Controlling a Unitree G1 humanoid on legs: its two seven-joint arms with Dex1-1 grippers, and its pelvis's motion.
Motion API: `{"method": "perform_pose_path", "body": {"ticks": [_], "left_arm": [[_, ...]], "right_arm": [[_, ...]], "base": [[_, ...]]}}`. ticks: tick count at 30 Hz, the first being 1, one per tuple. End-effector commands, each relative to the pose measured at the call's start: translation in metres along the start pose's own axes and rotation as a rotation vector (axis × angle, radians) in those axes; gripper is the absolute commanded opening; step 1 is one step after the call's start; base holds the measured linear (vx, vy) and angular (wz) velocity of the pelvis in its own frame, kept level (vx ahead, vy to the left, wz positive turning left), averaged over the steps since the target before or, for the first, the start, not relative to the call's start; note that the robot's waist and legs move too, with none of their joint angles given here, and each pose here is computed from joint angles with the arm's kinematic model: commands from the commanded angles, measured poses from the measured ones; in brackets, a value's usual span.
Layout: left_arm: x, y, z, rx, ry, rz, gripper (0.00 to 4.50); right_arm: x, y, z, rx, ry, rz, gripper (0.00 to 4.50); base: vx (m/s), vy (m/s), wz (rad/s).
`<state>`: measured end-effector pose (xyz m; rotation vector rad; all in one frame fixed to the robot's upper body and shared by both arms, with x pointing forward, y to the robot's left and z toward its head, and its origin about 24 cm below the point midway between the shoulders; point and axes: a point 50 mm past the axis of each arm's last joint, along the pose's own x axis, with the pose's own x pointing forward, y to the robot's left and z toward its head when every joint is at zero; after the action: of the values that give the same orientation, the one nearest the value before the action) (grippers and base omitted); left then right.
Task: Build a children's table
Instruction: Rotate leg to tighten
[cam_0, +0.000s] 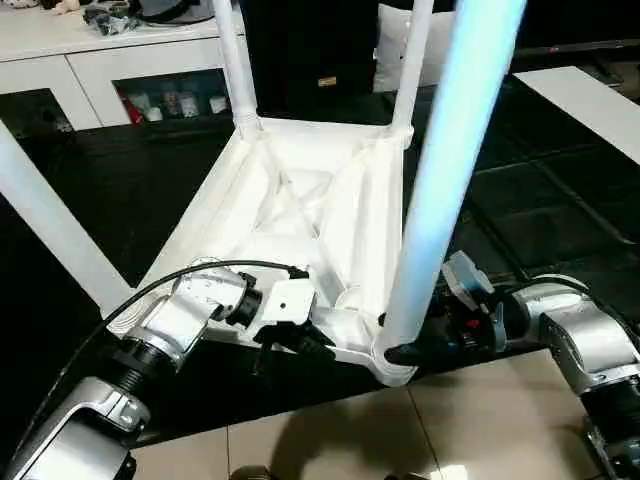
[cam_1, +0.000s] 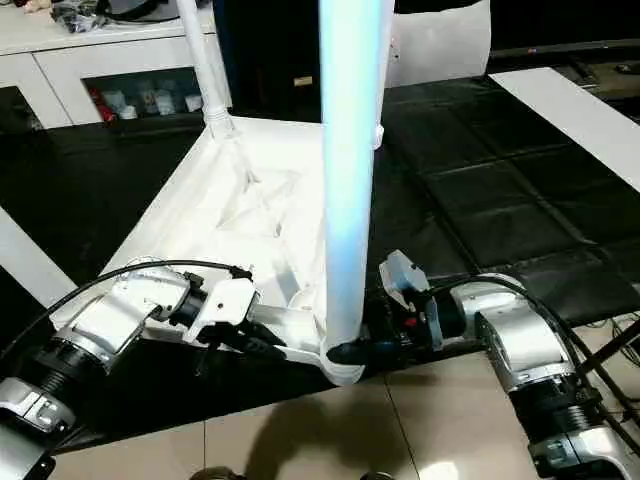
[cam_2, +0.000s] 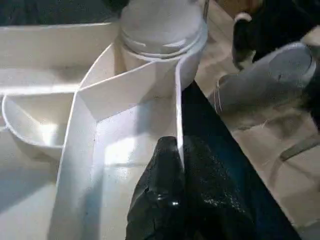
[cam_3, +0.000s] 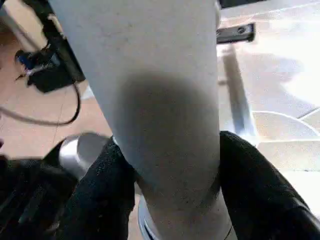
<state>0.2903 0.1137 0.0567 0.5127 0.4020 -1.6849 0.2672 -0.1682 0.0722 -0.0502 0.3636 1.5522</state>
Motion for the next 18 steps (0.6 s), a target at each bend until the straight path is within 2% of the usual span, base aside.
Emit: {"method": "perform_pose_path", "body": {"ticks": [1, 3, 6, 8, 14, 16, 17, 18], "left_arm": [[-0.003, 0.01, 0.014, -0.03, -0.062, 0.094, 0.0], [-0.003, 0.011, 0.014, -0.045, -0.069, 0.11, 0.0], [0.002, 0.012, 0.017, -0.087, -0.099, 0.176, 0.0], [0.006, 0.013, 0.021, -0.102, -0.116, 0.204, 0.0], [0.014, 0.018, 0.03, -0.132, -0.156, 0.262, 0.0], [0.016, 0.022, 0.033, -0.145, -0.165, 0.3, 0.0], [0.018, 0.027, 0.037, -0.158, -0.178, 0.347, 0.0], [0.02, 0.031, 0.039, -0.169, -0.186, 0.381, 0.0]], "right_arm": [[0.012, -0.002, 0.008, 0.007, -0.07, -0.086, 2.1], [0.015, -0.005, 0.006, 0.027, -0.067, -0.142, 2.07], [0.027, -0.02, 0.003, 0.065, -0.082, -0.395, 2.07], [0.033, -0.025, 0.002, 0.089, -0.094, -0.488, 2.05], [0.054, -0.031, 0.003, 0.169, -0.121, -0.676, 2.03], [0.062, -0.036, 0.002, 0.21, -0.13, -0.78, 2.03], [0.071, -0.043, 0.001, 0.269, -0.152, -0.914, 2.03], [0.078, -0.047, 0.002, 0.299, -0.174, -0.971, 2.03]], "base": [[0.0, 0.0, 0.0], [0.0, 0.0, 0.0], [0.0, 0.0, 0.0], [0.0, 0.0, 0.0], [0.0, 0.0, 0.0], [0.0, 0.0, 0.0], [0.0, 0.0, 0.0], [0.0, 0.0, 0.0]]}}
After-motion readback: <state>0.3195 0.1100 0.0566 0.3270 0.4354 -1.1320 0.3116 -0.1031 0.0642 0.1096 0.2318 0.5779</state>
